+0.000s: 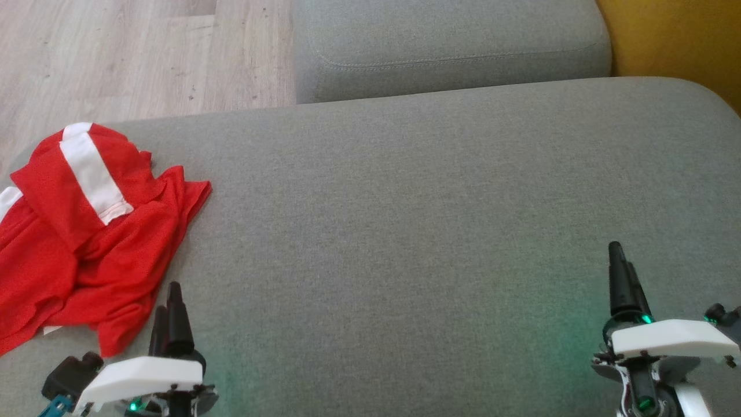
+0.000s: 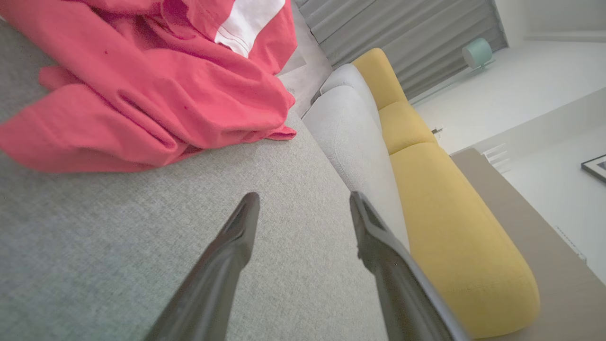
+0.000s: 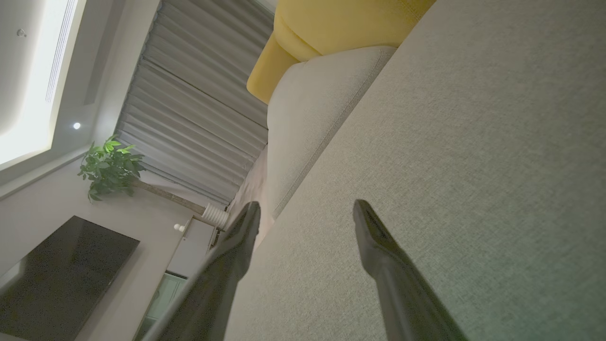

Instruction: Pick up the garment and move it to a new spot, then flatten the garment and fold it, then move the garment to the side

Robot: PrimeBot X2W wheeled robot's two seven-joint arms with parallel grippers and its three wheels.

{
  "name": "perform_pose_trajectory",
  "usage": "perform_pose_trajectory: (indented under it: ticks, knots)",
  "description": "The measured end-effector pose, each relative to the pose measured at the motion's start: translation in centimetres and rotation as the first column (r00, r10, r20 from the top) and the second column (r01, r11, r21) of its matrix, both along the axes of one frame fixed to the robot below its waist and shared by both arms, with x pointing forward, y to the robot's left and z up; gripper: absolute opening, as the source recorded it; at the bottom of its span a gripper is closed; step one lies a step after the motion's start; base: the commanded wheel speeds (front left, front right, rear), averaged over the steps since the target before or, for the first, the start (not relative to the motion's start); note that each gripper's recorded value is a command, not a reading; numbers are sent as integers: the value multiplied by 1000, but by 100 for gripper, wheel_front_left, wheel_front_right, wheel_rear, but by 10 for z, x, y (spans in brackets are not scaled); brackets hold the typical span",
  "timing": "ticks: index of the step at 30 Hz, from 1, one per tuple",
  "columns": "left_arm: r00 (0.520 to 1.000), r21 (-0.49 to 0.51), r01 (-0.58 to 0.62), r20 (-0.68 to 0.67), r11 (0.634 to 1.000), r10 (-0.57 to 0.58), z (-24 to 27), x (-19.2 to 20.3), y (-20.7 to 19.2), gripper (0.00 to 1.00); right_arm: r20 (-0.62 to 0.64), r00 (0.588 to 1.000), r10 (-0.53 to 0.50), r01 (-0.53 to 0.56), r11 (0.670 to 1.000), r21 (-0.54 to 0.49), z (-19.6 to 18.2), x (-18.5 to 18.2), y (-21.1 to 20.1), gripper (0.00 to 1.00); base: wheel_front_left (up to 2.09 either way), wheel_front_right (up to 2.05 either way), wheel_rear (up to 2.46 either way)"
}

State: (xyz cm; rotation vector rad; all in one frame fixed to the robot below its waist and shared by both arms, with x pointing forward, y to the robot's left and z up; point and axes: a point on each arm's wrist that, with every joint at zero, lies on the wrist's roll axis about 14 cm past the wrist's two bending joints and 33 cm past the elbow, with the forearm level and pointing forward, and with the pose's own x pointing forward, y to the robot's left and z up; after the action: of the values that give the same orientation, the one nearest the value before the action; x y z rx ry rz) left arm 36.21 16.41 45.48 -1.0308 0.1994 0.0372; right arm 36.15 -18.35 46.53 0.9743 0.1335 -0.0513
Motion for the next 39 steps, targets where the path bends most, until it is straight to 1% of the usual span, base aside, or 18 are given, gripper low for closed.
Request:
perform_pose_trajectory:
  ticks: [1, 8, 18, 28, 29, 39]
  knots:
    - [1000, 0, 0, 0, 1000, 0, 0, 0, 0, 100, 0, 1000, 0, 0, 1000, 0, 0, 0, 0, 100, 0, 0, 0]
    - [1000, 97, 14, 1, 995, -14, -1, 0, 0, 100, 6, 1000, 27, -26, 994, -103, 1, 0, 4, 100, 0, 0, 0]
    - [999, 232, 33, 4, 972, -35, -3, -4, 1, 100, 19, 997, 69, -62, 969, -240, 2, 0, 11, 100, 0, 0, 0]
    - [999, 366, 50, 2, 929, -54, -7, -7, 4, 100, 30, 992, 124, -104, 921, -375, 5, 0, 20, 100, 0, 0, 0]
    - [999, 366, 50, 2, 929, -54, -7, -7, 4, 100, 30, 992, 124, -104, 921, -375, 5, 0, 20, 100, 0, 0, 0]
    - [996, 489, 74, 10, 869, -91, -6, -7, 3, 100, 38, 983, 180, -138, 858, -494, 6, -1, 30, 100, 0, 0, 0]
